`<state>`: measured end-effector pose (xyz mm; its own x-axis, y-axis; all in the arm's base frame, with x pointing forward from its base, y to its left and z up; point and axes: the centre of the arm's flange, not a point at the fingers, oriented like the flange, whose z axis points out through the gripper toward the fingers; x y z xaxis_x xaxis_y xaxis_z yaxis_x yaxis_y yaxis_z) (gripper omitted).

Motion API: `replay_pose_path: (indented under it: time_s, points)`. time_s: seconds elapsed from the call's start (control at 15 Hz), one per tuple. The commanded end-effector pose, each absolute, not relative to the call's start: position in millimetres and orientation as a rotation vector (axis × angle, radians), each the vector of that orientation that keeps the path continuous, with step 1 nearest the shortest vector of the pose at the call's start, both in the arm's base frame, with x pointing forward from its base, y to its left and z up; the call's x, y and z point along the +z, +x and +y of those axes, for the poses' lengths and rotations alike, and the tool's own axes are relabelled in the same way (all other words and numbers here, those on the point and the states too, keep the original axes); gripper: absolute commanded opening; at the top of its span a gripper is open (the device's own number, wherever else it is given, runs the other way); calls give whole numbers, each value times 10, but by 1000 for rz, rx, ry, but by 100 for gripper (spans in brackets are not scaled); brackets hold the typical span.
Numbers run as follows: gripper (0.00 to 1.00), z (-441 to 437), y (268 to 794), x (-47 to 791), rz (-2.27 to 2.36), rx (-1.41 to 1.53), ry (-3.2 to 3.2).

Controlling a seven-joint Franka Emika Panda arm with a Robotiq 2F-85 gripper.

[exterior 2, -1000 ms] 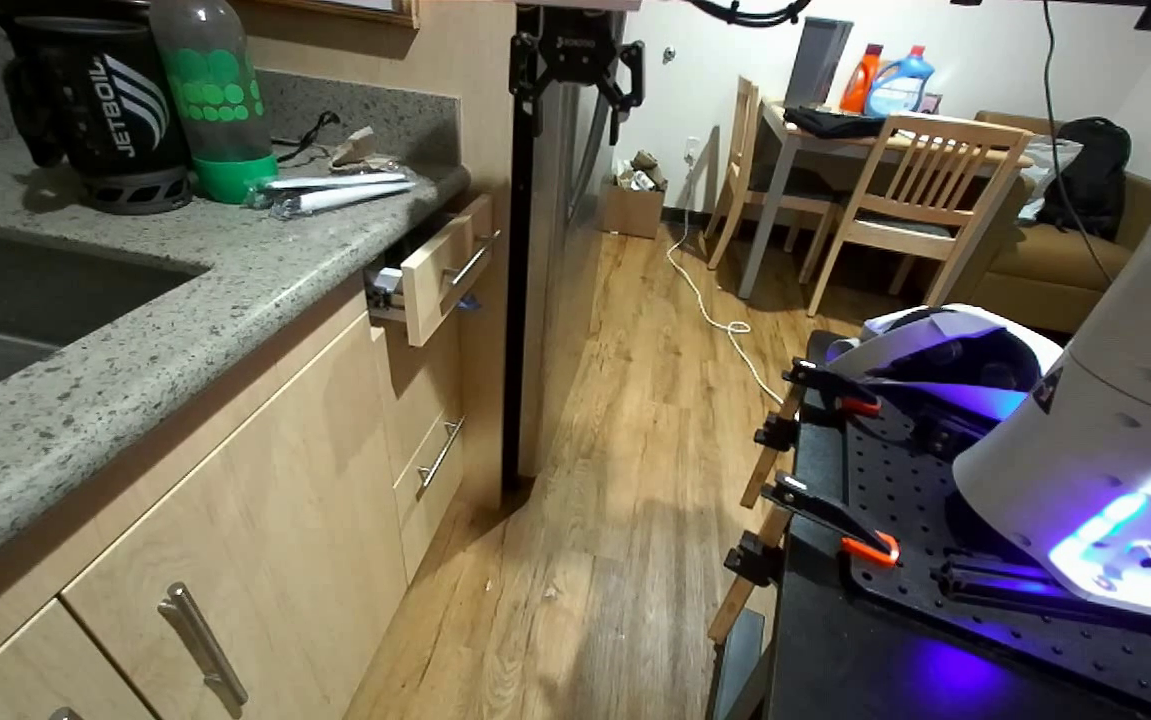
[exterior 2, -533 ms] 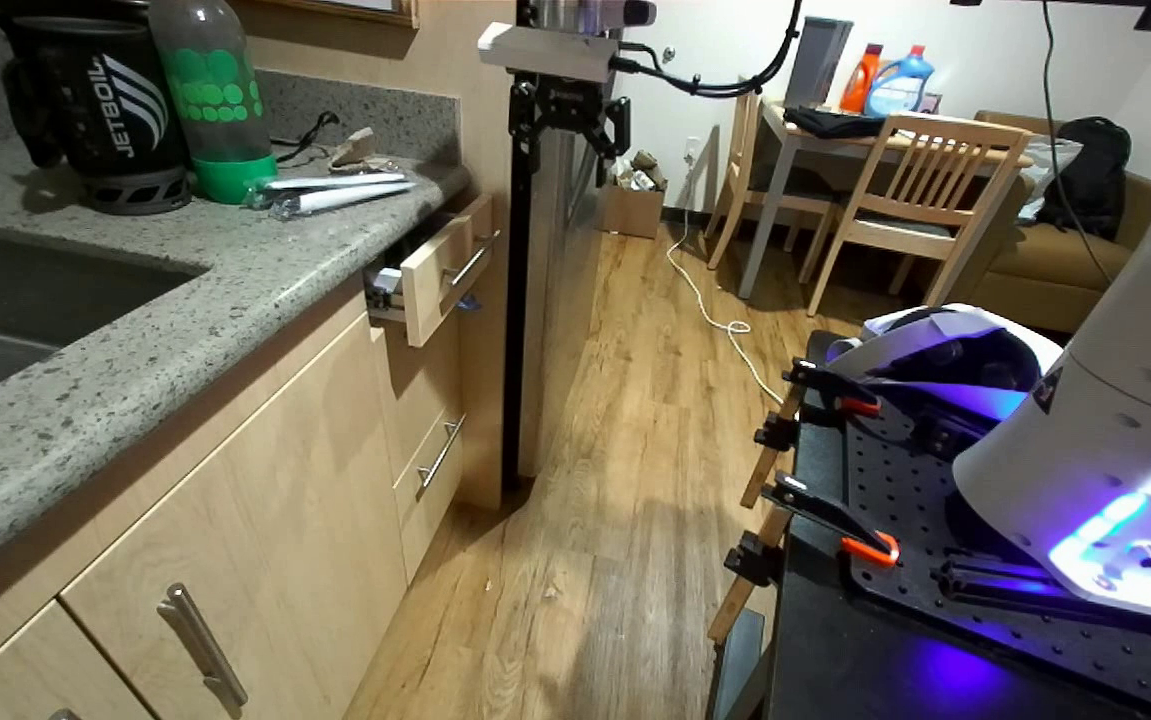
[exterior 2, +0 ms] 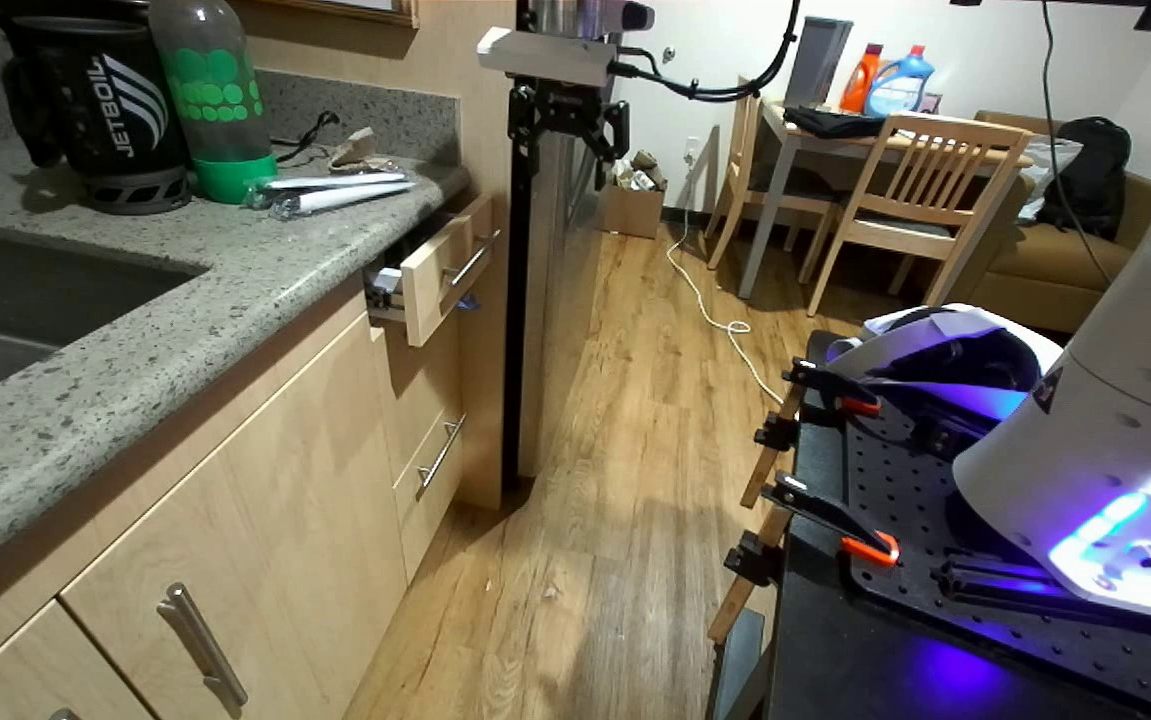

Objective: Open the first top drawer

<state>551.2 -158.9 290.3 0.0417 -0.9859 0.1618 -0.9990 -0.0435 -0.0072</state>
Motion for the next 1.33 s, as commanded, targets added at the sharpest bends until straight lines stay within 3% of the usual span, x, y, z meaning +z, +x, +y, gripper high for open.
replay_pose_path:
  time_s: [0.0, 1.27]
  points:
    - [100, -1558, 5652, 2796, -2134, 198, 2224]
    - [100, -1487, 6213, 2292, -2207, 375, 2335]
